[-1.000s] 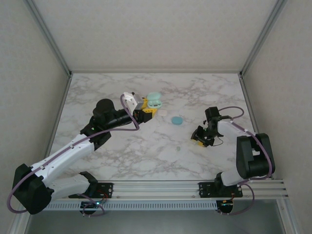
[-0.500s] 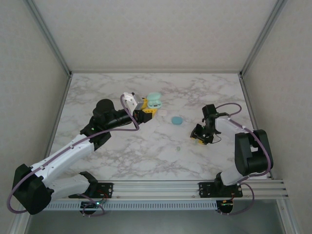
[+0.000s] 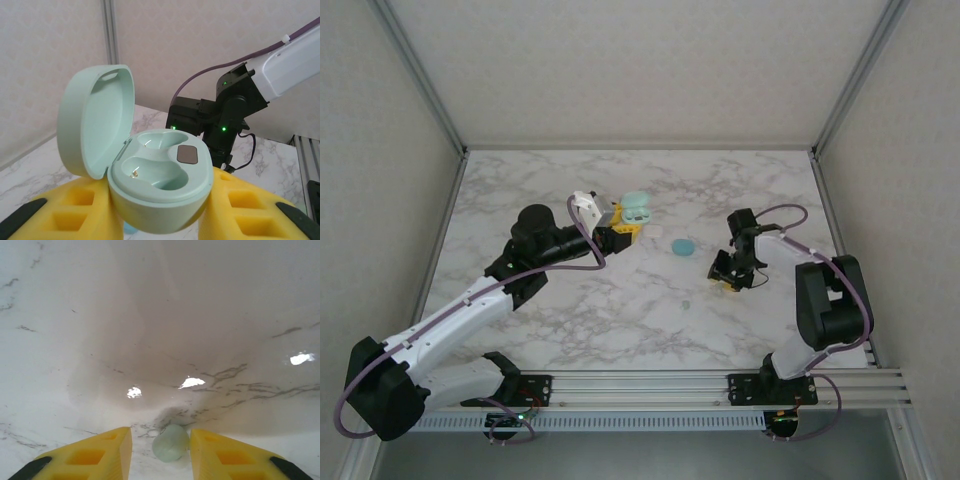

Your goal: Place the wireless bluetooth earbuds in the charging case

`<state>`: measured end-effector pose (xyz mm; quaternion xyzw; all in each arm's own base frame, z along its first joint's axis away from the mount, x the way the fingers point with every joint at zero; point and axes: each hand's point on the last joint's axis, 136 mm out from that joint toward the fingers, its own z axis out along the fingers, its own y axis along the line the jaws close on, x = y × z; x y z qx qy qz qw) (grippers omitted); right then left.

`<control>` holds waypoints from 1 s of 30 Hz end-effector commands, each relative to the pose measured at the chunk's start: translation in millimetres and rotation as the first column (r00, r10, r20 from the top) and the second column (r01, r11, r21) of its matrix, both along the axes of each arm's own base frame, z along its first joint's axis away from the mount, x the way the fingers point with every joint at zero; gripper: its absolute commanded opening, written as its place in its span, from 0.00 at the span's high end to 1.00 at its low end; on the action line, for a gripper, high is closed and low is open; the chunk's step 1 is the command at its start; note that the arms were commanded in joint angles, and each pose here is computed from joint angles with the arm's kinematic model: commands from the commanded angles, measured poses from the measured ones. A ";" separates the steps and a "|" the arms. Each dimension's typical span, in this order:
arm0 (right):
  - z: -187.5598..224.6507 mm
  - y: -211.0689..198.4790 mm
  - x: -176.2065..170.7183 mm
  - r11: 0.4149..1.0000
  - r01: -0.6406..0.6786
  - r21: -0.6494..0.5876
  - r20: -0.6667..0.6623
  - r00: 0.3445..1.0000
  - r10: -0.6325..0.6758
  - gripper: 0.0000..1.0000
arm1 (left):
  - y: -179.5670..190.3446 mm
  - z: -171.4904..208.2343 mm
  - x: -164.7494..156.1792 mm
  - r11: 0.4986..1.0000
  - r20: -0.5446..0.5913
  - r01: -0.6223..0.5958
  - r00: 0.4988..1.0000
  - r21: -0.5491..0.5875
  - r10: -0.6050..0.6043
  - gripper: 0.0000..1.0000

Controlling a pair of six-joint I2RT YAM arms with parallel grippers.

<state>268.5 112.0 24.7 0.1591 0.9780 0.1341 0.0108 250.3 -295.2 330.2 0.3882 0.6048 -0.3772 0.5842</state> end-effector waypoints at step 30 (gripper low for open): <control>-4.6 1.0 -3.6 0.952 -0.265 -0.154 -0.089 0.963 0.254 0.70 | 4.1 5.4 -4.4 1.000 0.018 -0.012 1.000 -0.010 0.013 0.77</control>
